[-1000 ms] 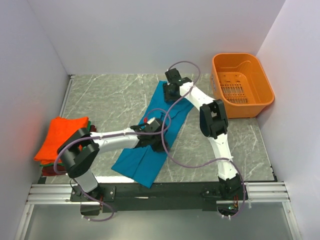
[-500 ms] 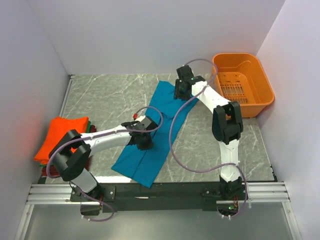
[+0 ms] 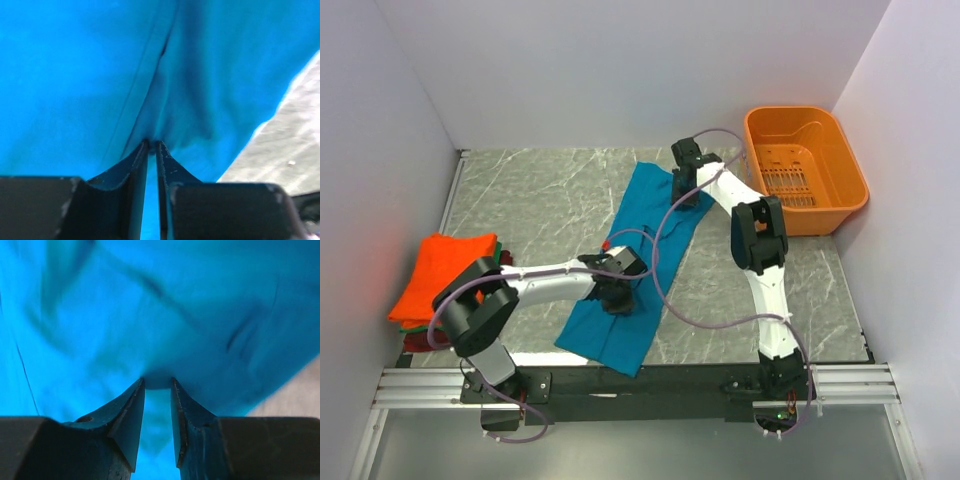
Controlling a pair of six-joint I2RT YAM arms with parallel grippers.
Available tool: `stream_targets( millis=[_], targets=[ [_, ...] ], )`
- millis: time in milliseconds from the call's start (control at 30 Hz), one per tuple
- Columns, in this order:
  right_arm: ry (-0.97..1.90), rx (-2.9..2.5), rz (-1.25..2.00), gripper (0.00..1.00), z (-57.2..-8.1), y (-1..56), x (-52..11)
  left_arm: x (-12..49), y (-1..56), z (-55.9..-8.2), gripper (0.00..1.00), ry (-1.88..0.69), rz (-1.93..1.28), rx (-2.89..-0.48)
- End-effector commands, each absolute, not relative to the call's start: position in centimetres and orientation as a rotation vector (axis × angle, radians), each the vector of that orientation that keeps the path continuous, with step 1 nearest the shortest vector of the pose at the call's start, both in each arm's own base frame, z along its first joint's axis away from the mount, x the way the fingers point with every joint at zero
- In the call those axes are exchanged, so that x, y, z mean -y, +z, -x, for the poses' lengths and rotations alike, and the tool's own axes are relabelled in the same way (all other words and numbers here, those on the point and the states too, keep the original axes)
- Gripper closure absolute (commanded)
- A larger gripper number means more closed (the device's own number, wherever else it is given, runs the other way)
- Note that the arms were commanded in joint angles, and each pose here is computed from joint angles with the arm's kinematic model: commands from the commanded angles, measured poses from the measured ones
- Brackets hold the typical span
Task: Fold and stack the t-shirts
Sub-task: Fold the tshirt
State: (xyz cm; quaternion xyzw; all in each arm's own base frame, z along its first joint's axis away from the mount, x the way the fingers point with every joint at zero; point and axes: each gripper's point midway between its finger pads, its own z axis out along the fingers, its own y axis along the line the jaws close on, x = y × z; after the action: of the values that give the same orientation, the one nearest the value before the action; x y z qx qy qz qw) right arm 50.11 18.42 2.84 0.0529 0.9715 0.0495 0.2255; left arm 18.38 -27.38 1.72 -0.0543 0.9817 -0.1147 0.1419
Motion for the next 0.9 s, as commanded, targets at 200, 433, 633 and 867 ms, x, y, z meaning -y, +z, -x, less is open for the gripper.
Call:
stream_targets(
  millis=[200,433,633,867],
  targets=[
    [0.182,-2.628,-0.121,0.58,-55.9,3.5,-16.9,35.0,0.5,-20.0,0.82,-0.607,0.133,-2.932],
    [0.362,-2.516,-0.124,0.49,-59.2,4.5,-17.4,38.0,1.0,-22.2,0.83,-0.757,0.135,-2.941],
    [0.403,-2.406,-0.092,0.39,-61.3,7.1,-18.0,37.6,2.8,-22.8,0.82,-0.814,0.100,-2.907],
    [0.468,-2.318,-0.074,0.36,-62.1,9.7,-18.7,35.0,0.5,-18.7,0.84,-0.806,0.043,-2.995]
  ],
)
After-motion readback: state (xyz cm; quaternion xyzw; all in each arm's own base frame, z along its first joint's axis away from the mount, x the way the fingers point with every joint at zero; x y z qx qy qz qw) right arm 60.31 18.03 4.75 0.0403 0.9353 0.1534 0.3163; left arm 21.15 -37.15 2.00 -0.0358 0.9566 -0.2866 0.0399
